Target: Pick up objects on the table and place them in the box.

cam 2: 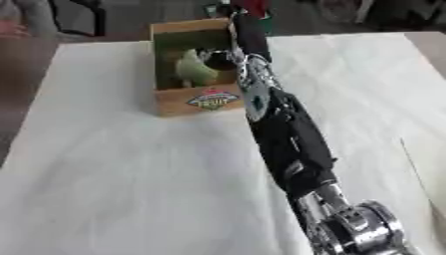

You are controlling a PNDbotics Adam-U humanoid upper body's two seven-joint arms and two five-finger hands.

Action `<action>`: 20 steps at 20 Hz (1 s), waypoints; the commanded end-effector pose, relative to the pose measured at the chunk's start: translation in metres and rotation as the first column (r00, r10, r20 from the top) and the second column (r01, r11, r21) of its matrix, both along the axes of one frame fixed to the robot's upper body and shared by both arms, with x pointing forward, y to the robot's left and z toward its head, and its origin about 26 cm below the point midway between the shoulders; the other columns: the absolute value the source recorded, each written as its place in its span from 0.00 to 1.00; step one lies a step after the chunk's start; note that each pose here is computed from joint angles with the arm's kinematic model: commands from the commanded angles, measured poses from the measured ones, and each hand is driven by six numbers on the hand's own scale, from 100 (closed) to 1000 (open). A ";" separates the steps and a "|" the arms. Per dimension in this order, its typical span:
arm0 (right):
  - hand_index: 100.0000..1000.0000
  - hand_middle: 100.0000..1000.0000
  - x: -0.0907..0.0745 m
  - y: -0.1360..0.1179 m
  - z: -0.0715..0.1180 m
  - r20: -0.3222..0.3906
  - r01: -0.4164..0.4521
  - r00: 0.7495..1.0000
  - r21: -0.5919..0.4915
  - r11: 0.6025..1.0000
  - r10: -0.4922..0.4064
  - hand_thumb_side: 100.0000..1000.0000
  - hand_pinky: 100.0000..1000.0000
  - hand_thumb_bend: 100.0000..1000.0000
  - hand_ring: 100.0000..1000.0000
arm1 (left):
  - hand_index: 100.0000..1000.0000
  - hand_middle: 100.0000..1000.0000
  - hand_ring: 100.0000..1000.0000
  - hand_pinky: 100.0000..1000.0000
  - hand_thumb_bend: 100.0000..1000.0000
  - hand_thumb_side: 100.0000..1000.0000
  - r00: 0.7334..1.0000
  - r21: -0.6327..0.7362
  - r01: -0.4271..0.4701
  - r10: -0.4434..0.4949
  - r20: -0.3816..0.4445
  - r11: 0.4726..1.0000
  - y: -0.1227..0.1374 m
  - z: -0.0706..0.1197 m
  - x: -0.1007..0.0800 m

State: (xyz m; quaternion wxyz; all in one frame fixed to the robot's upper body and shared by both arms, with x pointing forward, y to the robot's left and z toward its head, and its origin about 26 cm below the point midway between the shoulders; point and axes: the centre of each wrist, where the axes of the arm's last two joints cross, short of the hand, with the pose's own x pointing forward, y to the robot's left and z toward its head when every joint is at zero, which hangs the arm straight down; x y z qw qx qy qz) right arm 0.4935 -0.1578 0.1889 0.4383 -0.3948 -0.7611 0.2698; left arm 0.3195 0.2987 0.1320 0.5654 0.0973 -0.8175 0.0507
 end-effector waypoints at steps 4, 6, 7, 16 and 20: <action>0.81 0.71 0.000 -0.049 0.023 0.069 0.094 0.992 0.141 0.986 -0.104 0.07 0.63 0.42 0.76 | 0.59 0.56 0.63 0.71 0.15 0.36 1.000 0.009 -0.010 0.010 0.020 1.000 0.003 0.005 -0.001; 0.80 0.70 -0.001 -0.063 0.022 0.071 0.124 0.987 0.202 0.972 -0.141 0.07 0.62 0.41 0.76 | 0.59 0.56 0.63 0.71 0.15 0.36 1.000 0.009 -0.013 0.012 0.019 1.000 0.004 0.005 -0.001; 0.80 0.70 -0.001 -0.069 0.021 0.070 0.137 0.985 0.231 0.963 -0.157 0.06 0.61 0.41 0.75 | 0.59 0.56 0.63 0.71 0.15 0.36 1.000 0.009 -0.014 0.013 0.018 1.000 0.004 0.005 -0.001; 0.79 0.68 -0.010 -0.111 0.003 0.053 0.193 0.972 0.371 0.908 -0.228 0.06 0.59 0.41 0.74 | 0.59 0.56 0.63 0.71 0.15 0.36 1.000 0.009 -0.018 0.018 0.017 1.000 0.005 0.005 -0.002; 0.79 0.68 -0.014 -0.121 -0.003 0.048 0.192 0.972 0.394 0.899 -0.229 0.06 0.59 0.41 0.74 | 0.59 0.56 0.63 0.71 0.15 0.36 1.000 0.009 -0.019 0.019 0.018 1.000 0.005 0.005 -0.002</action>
